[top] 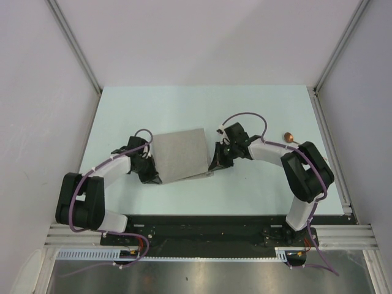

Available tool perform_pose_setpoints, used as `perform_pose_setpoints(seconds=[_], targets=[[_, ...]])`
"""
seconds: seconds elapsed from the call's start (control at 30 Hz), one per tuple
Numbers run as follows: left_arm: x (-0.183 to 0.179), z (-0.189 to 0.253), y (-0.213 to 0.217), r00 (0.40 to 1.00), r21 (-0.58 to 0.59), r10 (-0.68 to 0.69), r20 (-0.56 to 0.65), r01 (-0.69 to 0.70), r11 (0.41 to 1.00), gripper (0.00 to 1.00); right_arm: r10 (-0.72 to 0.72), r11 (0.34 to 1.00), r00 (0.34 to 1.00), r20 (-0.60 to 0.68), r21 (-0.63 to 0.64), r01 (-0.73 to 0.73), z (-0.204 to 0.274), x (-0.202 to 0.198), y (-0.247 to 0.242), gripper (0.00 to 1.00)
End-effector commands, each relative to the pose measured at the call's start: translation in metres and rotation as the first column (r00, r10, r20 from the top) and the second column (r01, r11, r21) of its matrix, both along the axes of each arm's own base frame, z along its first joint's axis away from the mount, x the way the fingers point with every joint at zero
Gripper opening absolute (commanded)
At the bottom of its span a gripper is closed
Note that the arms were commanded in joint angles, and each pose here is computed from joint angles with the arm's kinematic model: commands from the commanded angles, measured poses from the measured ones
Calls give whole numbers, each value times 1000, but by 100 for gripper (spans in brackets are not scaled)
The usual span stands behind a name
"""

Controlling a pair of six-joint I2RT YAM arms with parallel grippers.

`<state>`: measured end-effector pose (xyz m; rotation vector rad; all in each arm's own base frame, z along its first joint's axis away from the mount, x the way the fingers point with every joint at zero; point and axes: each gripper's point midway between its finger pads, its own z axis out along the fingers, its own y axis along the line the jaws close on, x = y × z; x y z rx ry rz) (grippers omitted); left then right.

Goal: Fold the napkin into a case and place the utensils inside
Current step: Smooth out the square-folded napkin at the center of the board.

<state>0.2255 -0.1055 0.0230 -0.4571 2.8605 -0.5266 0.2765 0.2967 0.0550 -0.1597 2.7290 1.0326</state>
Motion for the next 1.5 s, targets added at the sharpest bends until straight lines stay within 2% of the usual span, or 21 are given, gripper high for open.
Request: perform_pose_setpoints(seconds=[0.0, 0.2, 0.4, 0.53, 0.67, 0.73, 0.77, 0.83, 0.87, 0.9, 0.97, 1.03, 1.1, 1.17, 1.23, 1.27, 1.3, 1.33, 1.4, 1.43, 1.47], targets=[[-7, -18, 10, 998, 50, 37, -49, -34, 998, 0, -12, 1000, 1000, -12, -25, 12, -19, 0, -7, 0], [-10, -26, 26, 991, 143, 111, -81, -98, 985, 0, -1, 999, 999, -35, -38, -1, -39, -1, -8, 0], [9, 3, 26, 995, 135, 98, 21, -100, 986, 0, 9, 999, 1000, 2, -35, -9, -28, 4, -6, 0], [12, 7, 30, 992, 146, 115, 46, -120, 982, 10, 0, 999, 1000, 10, -46, 1, -22, 5, -8, 0], [0, -13, 31, 990, 144, 139, -23, -135, 980, 12, -5, 997, 1000, -12, -75, 4, -35, 0, -15, 0], [-4, -18, 36, 986, 161, 157, -50, -148, 976, 17, -1, 996, 1000, -7, -88, 0, -35, 0, -17, 0], [-5, -19, 38, 984, 169, 165, -59, -153, 974, 18, 2, 996, 1000, 12, -87, -1, -30, 2, -17, 4], [-4, -14, 45, 980, 192, 188, -64, -173, 966, 31, 20, 994, 999, 37, -112, -15, -24, 3, -20, 17], [-3, -10, 47, 979, 190, 197, -57, -183, 965, 40, 29, 994, 998, 57, -111, -22, -16, 5, -19, 27], [1, 1, 46, 979, 173, 203, -29, -195, 965, 53, 37, 993, 996, 84, -117, -27, -1, 8, -17, 30], [8, 24, 47, 977, 156, 213, 13, -212, 965, 63, 51, 986, 989, 138, -162, -28, 11, 15, -20, 41], [16, 50, 47, 969, 136, 229, 88, -239, 961, 68, 71, 984, 982, 175, -174, -40, 30, 19, -17, 45], [24, 65, 45, 966, 109, 220, 138, -235, 966, 66, 83, 985, 977, 195, -163, -51, 37, 23, -10, 50], [40, 80, 22, 963, -23, 158, 218, -157, 987, 62, 99, 990, 976, 193, -115, -78, 41, 24, 3, 51], [51, 85, -10, 965, -195, 101, 244, -54, 979, 47, 123, 992, 978, 168, -53, -116, 36, 25, 21, 50], [55, 82, -17, 968, -234, 87, 236, -30, 972, 40, 123, 992, 979, 161, -33, -120, 33, 26, 26, 48], [57, 77, -21, 971, -252, 81, 223, -23, 967, 25, 112, 994, 981, 161, -6, -112, 33, 30, 32, 46], [56, 70, -24, 977, -265, 74, 198, -19, 964, 17, 122, 992, 983, 138, 14, -125, 26, 30, 36, 42], [49, 52, -33, 991, -310, 29, 128, 13, 951, 4, 105, 993, 986, 126, 43, -111, 20, 34, 38, 30], [42, 41, -32, 996, -299, 22, 91, 6, 954, 3, 104, 991, 988, 116, 66, -113, 18, 35, 37, 25], [40, 25, -18, 997, -215, 31, 68, -16, 977, 2, 100, 992, 990, 99, 71, -107, 8, 32, 32, 22]])
